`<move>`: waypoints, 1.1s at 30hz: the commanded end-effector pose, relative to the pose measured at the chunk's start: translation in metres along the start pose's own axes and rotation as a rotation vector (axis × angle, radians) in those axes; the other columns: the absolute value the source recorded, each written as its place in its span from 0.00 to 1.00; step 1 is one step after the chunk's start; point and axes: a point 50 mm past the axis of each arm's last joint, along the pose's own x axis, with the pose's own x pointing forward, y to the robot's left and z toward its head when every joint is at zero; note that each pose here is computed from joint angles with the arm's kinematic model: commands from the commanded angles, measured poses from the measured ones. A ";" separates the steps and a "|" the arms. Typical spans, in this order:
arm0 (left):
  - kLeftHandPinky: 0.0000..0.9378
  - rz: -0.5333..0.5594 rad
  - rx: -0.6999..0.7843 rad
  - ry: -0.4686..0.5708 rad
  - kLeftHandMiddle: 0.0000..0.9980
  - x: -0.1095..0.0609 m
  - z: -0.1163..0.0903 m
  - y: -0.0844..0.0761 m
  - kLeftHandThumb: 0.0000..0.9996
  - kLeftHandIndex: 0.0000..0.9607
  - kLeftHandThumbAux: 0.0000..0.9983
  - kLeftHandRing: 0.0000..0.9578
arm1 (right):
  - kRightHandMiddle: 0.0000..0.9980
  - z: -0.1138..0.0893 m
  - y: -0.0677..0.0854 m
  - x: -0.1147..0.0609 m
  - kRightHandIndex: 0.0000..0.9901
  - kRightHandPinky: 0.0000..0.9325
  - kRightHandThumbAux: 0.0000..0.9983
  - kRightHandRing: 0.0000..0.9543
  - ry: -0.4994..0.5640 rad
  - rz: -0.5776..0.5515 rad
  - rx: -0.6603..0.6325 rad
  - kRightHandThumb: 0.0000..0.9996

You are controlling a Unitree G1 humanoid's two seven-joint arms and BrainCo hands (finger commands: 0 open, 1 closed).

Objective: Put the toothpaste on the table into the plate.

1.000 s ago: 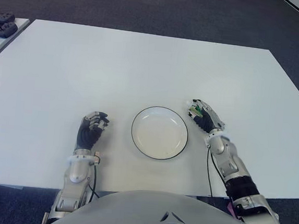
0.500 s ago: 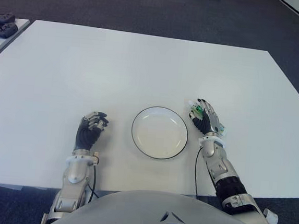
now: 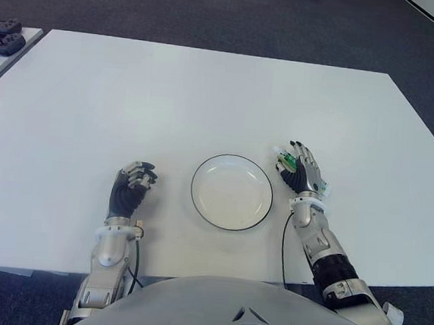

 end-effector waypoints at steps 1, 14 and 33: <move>0.59 -0.011 -0.008 0.023 0.54 -0.002 -0.003 -0.002 0.71 0.45 0.72 0.57 | 0.00 -0.033 0.024 -0.029 0.05 0.00 0.47 0.00 0.112 0.128 -0.093 0.53; 0.59 -0.004 -0.013 0.015 0.54 -0.003 -0.003 -0.002 0.71 0.45 0.72 0.57 | 0.00 -0.034 0.018 -0.027 0.00 0.00 0.41 0.00 0.216 0.166 -0.328 0.61; 0.58 0.005 -0.022 0.010 0.53 -0.003 -0.002 -0.001 0.71 0.45 0.72 0.56 | 0.00 -0.027 0.011 -0.026 0.00 0.00 0.38 0.00 0.252 0.184 -0.390 0.63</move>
